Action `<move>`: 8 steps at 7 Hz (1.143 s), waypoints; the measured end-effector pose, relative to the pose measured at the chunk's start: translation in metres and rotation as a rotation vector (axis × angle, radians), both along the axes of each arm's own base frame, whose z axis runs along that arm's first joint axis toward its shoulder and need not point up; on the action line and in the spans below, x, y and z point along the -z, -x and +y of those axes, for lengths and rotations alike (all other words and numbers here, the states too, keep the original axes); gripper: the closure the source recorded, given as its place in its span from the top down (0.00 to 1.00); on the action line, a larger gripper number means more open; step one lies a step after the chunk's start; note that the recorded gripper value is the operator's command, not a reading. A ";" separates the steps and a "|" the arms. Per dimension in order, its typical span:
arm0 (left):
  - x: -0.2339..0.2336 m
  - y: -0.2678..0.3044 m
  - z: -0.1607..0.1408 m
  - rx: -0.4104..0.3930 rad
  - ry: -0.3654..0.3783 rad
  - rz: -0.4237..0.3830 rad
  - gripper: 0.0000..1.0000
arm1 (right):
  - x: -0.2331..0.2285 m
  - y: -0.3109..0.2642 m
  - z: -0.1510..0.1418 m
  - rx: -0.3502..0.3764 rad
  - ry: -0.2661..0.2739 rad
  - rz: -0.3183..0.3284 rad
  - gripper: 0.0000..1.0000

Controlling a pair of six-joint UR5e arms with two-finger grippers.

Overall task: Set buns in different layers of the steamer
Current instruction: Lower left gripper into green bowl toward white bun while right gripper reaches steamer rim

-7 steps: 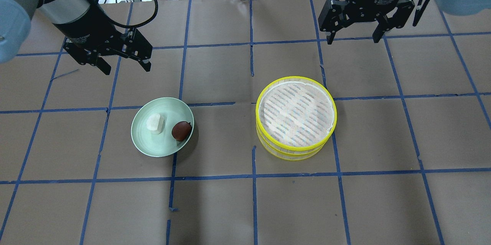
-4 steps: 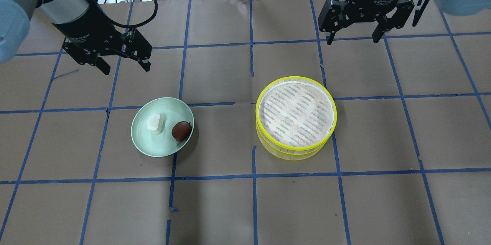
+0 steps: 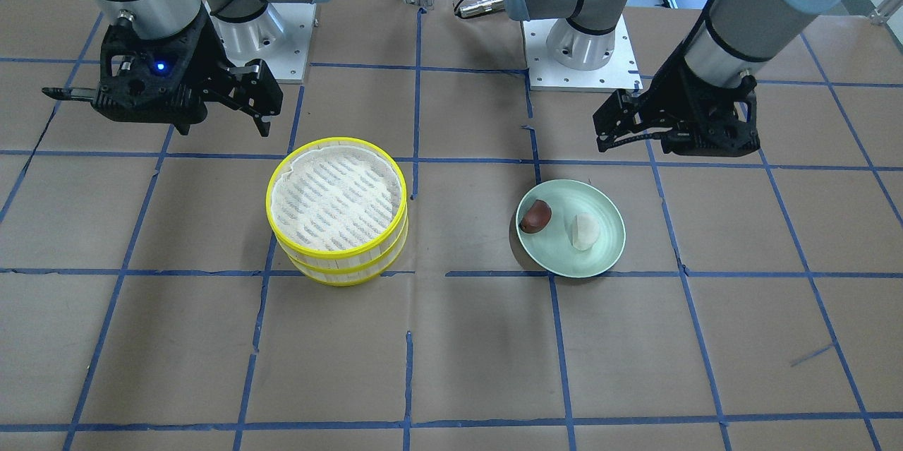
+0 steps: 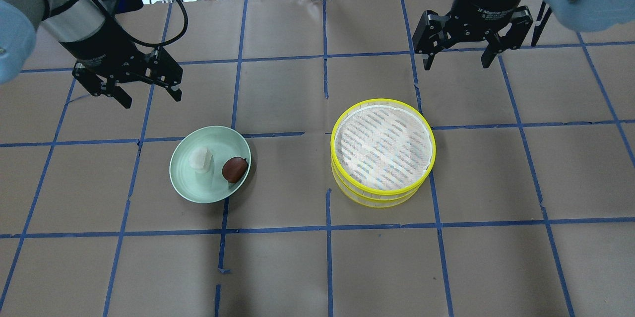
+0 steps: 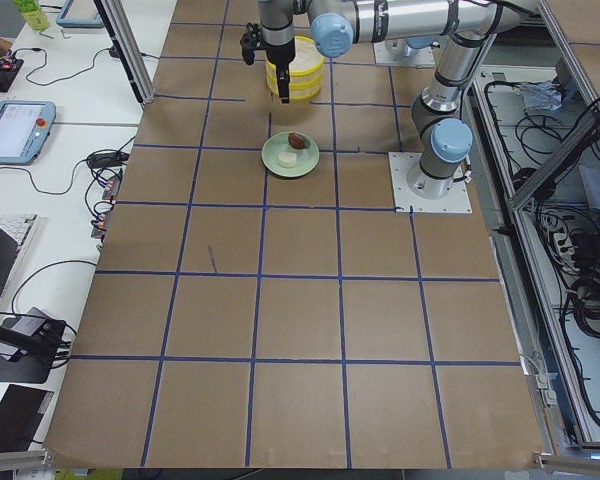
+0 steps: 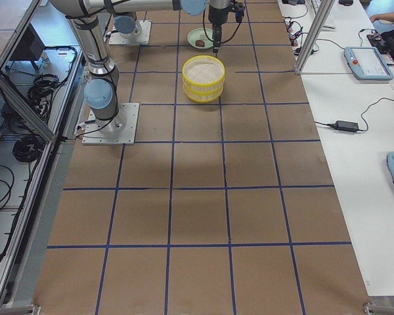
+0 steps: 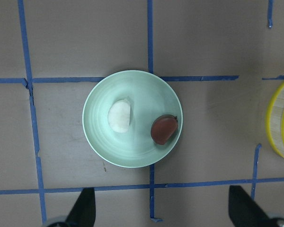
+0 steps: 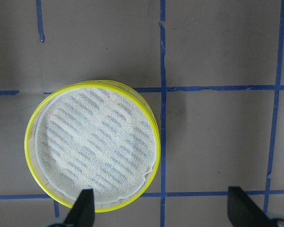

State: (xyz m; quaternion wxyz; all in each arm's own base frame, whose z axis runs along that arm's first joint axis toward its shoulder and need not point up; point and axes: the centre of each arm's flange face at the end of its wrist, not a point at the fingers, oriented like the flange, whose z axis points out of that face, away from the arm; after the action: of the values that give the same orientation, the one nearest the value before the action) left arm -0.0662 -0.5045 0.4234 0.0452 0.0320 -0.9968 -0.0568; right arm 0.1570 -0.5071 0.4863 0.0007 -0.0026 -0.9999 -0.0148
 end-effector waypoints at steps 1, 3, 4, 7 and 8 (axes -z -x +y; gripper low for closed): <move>0.039 -0.004 -0.001 -0.010 -0.035 0.004 1.00 | 0.009 0.000 0.000 -0.001 -0.011 0.001 0.92; 0.111 -0.006 0.000 -0.013 -0.101 0.008 0.98 | 0.056 0.000 -0.002 -0.010 -0.027 0.000 0.92; 0.138 -0.009 -0.001 -0.006 -0.102 -0.015 0.98 | 0.093 0.000 0.001 -0.014 -0.008 -0.001 0.92; 0.195 -0.016 -0.017 -0.001 -0.078 -0.062 0.96 | 0.187 0.003 0.025 -0.016 0.032 -0.001 0.83; 0.203 -0.016 -0.020 -0.005 -0.076 -0.061 0.95 | 0.202 0.004 0.031 -0.015 0.030 -0.001 0.70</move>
State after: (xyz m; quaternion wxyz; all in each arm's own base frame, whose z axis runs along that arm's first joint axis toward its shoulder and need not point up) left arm -0.0502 -0.5249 0.2203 0.0136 0.0380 -0.9948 -0.0934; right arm 0.1534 -0.4765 0.2844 0.0004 0.0050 -1.0000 0.0000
